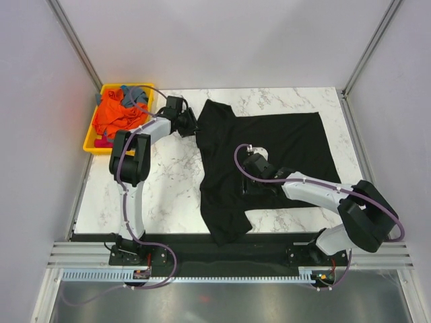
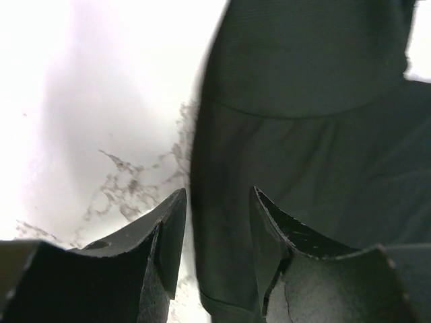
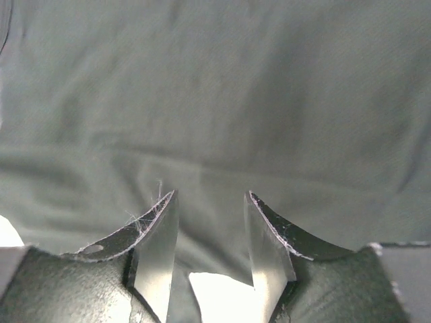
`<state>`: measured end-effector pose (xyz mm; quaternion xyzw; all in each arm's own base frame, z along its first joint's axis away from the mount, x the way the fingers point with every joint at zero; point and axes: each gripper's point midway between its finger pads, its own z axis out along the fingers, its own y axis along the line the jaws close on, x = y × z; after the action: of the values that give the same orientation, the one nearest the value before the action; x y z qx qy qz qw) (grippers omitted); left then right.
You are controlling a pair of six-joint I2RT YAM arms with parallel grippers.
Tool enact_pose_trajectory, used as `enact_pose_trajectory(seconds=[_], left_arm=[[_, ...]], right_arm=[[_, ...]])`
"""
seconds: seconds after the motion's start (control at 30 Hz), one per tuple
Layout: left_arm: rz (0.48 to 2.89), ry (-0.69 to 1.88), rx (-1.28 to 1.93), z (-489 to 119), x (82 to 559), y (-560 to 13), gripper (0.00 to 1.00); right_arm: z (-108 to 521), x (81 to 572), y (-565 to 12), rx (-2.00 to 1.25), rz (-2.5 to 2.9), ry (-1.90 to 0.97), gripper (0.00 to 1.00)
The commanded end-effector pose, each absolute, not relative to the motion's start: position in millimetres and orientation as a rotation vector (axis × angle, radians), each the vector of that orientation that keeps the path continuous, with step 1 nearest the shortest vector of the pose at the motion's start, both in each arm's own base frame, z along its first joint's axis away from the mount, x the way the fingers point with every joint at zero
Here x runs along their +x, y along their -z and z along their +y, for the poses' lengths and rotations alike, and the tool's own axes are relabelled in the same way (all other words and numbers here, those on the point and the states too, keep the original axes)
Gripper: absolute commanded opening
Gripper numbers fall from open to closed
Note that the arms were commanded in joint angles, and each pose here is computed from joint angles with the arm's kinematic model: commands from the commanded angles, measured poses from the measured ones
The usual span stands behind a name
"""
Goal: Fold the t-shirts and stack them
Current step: Flatten the tshirt out
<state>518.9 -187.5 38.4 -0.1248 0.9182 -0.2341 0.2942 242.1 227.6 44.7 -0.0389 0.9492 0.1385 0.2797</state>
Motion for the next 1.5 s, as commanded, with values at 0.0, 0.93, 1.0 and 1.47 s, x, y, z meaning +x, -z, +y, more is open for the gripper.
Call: enact_pose_trajectory(seconds=[0.0, 0.93, 1.0, 1.47], left_arm=[[2.413, 0.534, -0.287, -177.6, 535.5, -42.3, 0.49], [2.356, 1.053, -0.048, -339.0, 515.8, -90.7, 0.16], [2.332, 1.148, 0.039, -349.9, 511.6, -103.6, 0.35], [2.519, 0.656, -0.058, -212.6, 440.6, -84.0, 0.44]], right_arm=[[227.1, 269.9, -59.7, -0.087, 2.459, -0.282, 0.51], [196.7, 276.5, -65.6, 0.037, 2.423, -0.186, 0.44], [200.5, 276.6, -68.2, 0.036, 2.425, -0.209, 0.44], [211.3, 275.2, -81.4, 0.059, 2.421, -0.299, 0.44]])
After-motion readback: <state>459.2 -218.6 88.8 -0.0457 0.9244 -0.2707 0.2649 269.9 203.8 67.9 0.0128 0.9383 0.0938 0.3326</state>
